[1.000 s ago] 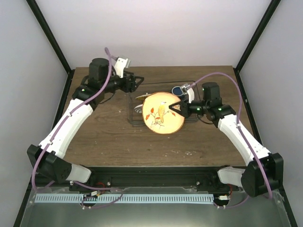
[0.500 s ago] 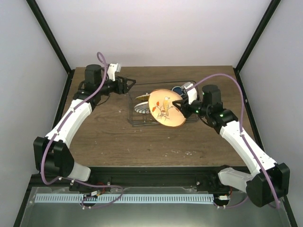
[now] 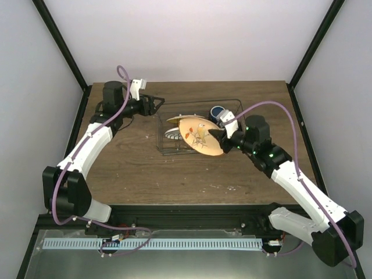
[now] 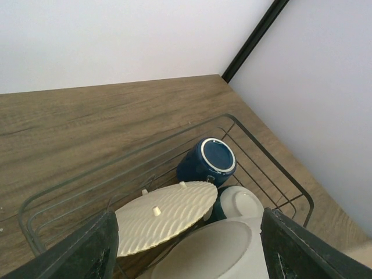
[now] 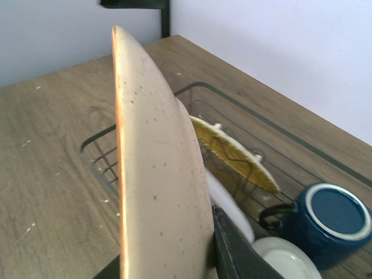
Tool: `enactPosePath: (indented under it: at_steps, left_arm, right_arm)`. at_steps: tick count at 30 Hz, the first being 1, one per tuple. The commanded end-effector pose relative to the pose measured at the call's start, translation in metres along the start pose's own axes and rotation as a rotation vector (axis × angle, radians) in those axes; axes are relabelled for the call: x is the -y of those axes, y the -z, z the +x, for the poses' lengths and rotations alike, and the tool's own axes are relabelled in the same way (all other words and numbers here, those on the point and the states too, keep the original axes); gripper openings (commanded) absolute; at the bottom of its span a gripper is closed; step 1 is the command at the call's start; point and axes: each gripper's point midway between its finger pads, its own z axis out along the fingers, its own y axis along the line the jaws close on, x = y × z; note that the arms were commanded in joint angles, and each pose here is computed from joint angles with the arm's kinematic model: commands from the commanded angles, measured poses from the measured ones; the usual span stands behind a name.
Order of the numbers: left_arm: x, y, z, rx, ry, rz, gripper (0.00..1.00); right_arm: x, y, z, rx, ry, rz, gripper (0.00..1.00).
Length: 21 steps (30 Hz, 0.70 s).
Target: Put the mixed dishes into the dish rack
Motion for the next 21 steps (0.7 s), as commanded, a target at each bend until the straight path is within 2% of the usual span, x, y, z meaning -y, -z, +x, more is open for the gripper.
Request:
enactPosePath:
  at_steps: [1,5,11,21]
  left_arm:
    - [-0.005,-0.003,0.000,0.018,-0.002,0.015,0.68]
    - [-0.010,-0.005,0.005,0.013,0.005,0.009,0.68]
    - [-0.012,-0.007,0.009,0.010,0.013,0.008,0.68]
    - [-0.018,-0.008,0.016,0.001,0.018,-0.010,0.68]
  right_arm:
    - [-0.034,0.011,-0.047,0.182,0.178,-0.050,0.01]
    - [-0.057,0.002,-0.038,0.164,0.267,-0.036,0.01]
    - [-0.054,-0.019,-0.027,0.091,0.351,0.060,0.01]
    - [-0.060,-0.002,-0.046,0.169,0.513,0.146,0.01]
